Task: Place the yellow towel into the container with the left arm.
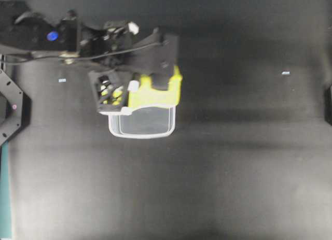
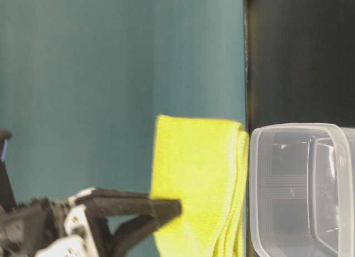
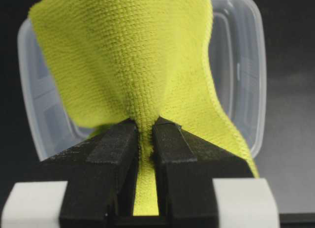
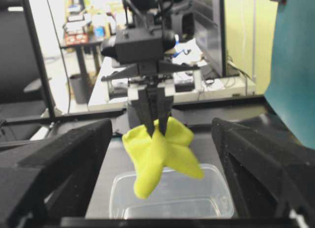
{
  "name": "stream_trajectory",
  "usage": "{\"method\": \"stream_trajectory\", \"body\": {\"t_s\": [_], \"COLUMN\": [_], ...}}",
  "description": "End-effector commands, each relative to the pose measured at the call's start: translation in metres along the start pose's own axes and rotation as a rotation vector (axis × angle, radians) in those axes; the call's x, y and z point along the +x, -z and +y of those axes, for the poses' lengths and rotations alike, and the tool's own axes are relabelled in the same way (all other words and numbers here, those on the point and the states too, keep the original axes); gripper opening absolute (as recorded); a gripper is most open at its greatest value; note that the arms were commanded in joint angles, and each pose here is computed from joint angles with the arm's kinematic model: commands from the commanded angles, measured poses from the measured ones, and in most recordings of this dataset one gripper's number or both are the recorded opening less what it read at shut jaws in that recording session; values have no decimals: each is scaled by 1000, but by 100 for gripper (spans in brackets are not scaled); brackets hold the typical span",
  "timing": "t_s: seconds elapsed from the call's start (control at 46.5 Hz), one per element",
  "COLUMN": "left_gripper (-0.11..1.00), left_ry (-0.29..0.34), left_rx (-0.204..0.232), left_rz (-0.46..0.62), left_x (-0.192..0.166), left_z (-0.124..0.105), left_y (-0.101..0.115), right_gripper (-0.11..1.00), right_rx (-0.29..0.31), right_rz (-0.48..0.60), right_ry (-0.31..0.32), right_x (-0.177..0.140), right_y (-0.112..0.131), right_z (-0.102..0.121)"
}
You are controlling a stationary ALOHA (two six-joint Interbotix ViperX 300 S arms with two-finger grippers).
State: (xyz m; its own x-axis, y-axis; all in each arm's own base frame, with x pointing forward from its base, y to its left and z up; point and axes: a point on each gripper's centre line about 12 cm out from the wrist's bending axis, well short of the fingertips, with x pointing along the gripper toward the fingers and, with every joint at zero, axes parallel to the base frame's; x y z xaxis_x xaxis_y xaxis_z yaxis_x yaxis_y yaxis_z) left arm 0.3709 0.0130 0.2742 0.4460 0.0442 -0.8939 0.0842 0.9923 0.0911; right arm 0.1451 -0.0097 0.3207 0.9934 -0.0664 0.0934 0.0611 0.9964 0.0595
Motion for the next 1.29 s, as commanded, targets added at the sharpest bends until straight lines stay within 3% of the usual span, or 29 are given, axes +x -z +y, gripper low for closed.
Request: {"method": "stream_trajectory", "body": {"t_s": [0.0, 0.71, 0.753, 0.904, 1.012, 1.076, 1.27], "left_gripper": [6, 9, 16, 61, 86, 91, 90], "left_ry": [-14, -17, -17, -13, -18, -26, -50], "left_rx": [-4, -40, -43, -49, -66, -84, -127], "left_rz": [-91, -76, -73, -78, -102, -146, -361], "left_x": [-8, 26, 27, 30, 26, 11, -58], "left_z": [1, 4, 4, 1, 3, 7, 11], "left_y": [0, 23, 25, 26, 24, 19, 15], "right_gripper": [79, 79, 79, 79, 79, 79, 79], "right_rx": [4, 8, 7, 7, 7, 7, 7], "right_rz": [-20, -31, -31, -32, -31, -31, -29], "right_ry": [2, 0, 2, 1, 2, 2, 2], "right_x": [1, 1, 1, 1, 1, 1, 1], "right_y": [-5, -7, -7, -7, -7, -6, -5], "right_z": [0, 0, 0, 0, 0, 0, 0]}}
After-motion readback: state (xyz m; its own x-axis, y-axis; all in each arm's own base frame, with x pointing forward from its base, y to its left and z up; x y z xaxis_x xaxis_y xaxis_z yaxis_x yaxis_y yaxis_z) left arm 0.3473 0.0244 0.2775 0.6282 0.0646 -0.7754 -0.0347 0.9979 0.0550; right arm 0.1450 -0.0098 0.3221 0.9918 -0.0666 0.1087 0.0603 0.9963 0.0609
